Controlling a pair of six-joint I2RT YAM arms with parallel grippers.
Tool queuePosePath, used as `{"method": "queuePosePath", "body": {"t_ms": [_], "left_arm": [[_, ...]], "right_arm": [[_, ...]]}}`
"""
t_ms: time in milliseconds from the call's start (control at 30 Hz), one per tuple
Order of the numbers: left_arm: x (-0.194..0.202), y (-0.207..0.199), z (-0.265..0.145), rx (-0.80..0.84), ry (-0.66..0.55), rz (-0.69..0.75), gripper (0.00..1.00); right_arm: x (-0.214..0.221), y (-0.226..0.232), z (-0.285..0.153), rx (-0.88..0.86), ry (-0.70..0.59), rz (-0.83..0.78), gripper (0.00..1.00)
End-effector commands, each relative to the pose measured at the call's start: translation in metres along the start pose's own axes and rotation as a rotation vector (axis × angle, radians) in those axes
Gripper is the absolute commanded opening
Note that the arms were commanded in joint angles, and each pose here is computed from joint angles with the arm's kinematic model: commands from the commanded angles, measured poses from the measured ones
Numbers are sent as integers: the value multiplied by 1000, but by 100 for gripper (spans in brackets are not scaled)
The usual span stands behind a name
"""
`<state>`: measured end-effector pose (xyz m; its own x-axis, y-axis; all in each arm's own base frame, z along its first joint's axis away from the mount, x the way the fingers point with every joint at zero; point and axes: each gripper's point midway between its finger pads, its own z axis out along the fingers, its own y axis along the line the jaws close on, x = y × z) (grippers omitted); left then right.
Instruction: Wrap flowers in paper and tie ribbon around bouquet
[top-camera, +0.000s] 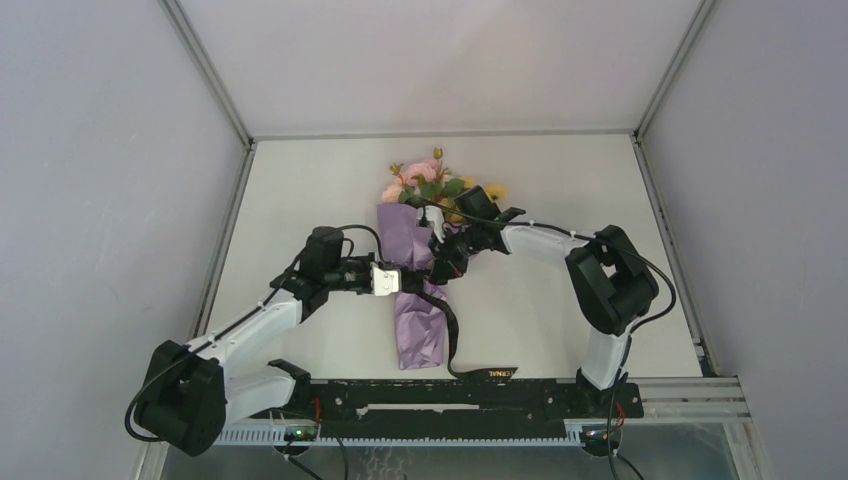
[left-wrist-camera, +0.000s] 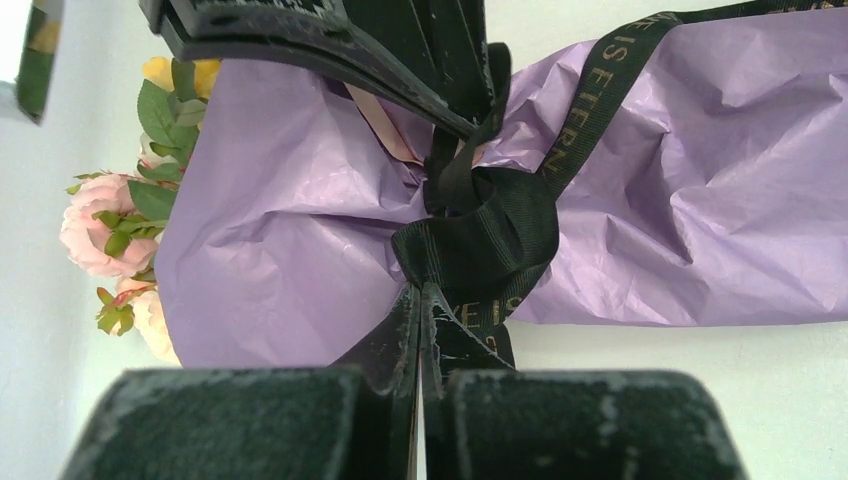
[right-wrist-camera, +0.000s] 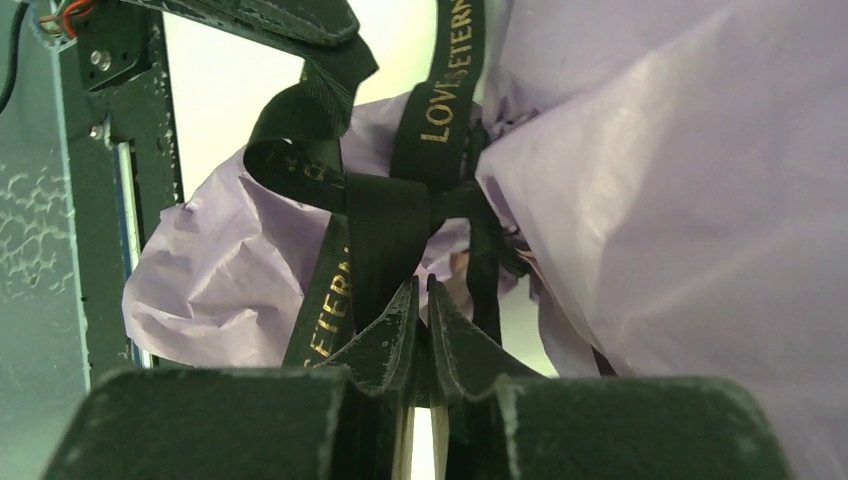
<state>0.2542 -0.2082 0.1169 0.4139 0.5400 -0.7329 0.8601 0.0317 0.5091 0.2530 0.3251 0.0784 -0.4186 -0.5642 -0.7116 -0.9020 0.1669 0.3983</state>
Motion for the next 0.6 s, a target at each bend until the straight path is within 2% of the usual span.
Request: {"method": "queuePosePath", "body": {"t_ms": [0,200,367,567], "left_arm": [[2,4,0,-22,-13,45,0],[5,2,1,-21,-6,50,0],[5,0,2,-15,-14,49,0],[5,0,2,-16,-11,48,0]], "right_arm": [[-19,21,6,-124,-16,-77,15],[-14,28,8,-163,-7,-59,19],[-12,37,12,-197,3,-49,28],[-2,24,20,-125,46,-20,37]]}}
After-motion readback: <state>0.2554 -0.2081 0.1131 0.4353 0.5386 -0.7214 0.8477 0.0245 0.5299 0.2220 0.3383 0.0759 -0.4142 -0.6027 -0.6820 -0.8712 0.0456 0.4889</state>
